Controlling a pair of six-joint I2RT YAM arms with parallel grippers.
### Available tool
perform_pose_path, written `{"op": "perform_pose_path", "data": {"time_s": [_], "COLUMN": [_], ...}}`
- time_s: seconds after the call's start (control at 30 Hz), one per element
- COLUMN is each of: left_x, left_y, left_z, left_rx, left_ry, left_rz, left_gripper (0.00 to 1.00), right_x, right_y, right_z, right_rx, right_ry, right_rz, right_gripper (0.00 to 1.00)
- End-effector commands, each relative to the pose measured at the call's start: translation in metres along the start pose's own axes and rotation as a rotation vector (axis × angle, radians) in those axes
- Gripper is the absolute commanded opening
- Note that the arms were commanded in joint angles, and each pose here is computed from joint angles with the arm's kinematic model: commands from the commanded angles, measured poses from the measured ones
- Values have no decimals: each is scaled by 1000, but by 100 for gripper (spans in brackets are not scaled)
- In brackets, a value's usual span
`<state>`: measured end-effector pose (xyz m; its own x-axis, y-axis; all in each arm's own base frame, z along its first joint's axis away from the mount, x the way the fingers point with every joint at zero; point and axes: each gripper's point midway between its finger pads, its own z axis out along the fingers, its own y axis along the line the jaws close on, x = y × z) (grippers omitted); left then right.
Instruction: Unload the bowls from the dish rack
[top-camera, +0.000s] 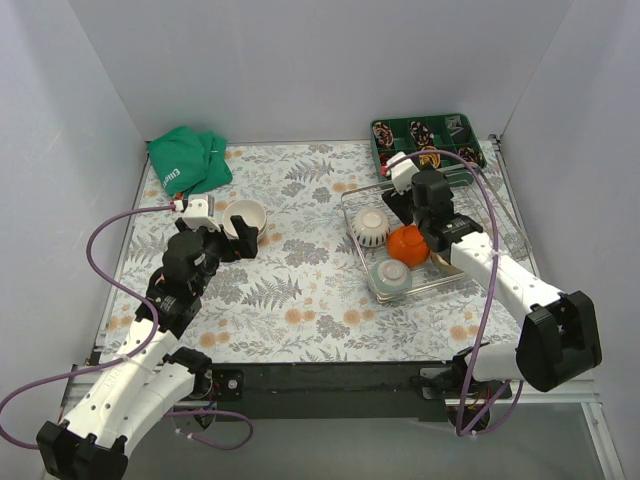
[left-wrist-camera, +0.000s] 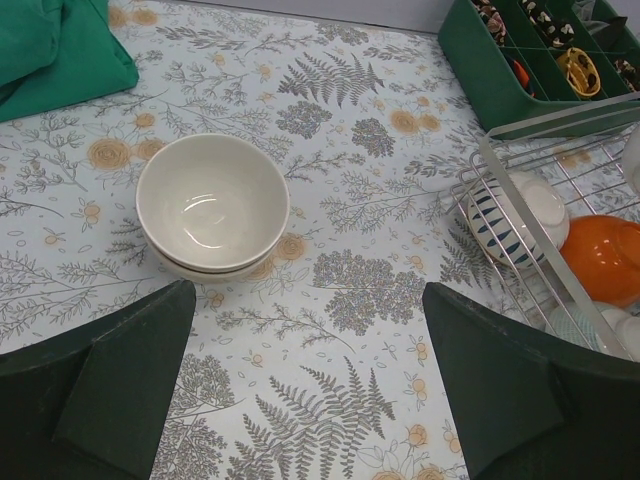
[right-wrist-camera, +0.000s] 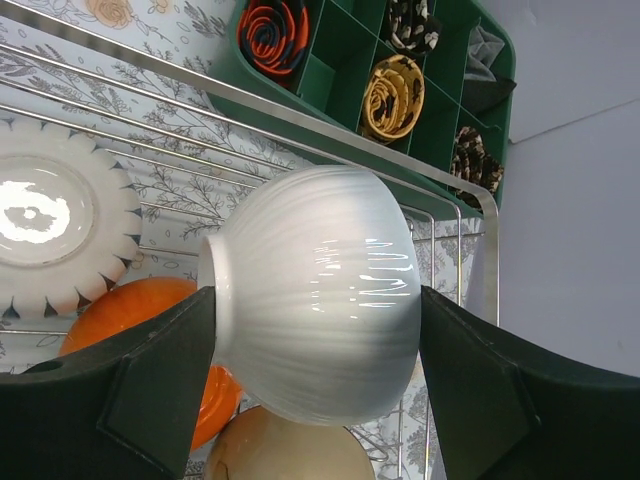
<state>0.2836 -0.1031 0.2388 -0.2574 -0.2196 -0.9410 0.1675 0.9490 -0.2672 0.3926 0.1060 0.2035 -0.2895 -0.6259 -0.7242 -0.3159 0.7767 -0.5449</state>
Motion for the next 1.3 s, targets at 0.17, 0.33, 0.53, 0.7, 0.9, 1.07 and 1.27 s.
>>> {"op": "perform_pose_path", "data": {"time_s": [0.17, 0.33, 0.53, 0.7, 0.9, 1.07, 1.27], "left_x": [3, 4, 6, 9, 12, 14, 20], "left_y": [1, 1, 1, 0, 1, 3, 5], "left_z": [2, 3, 5, 6, 8, 9, 13], "left_rx": [-9, -11, -14, -15, -26, -39, -56], "left_ry": [10, 15, 28, 42, 57, 67, 94], "left_rz": [-8, -11, -13, -24, -35, -38, -47], "left_gripper": [98, 98, 98, 98, 98, 98, 98], "right_x": [-84, -109, -134, -146, -140, -130, -130], "right_y": [-14, 15, 61, 111, 168, 194, 202], "right_z": [-42, -62, -87, -106, -118, -121, -140], "right_rx": [82, 52, 57, 44, 68, 147, 318], "right_ry": [-252, -327, -414, -515, -624, -700, -809], "right_rz": [-91, -177, -327, -418, -520, -592, -573], "right_gripper": [1, 1, 1, 1, 1, 1, 1]}}
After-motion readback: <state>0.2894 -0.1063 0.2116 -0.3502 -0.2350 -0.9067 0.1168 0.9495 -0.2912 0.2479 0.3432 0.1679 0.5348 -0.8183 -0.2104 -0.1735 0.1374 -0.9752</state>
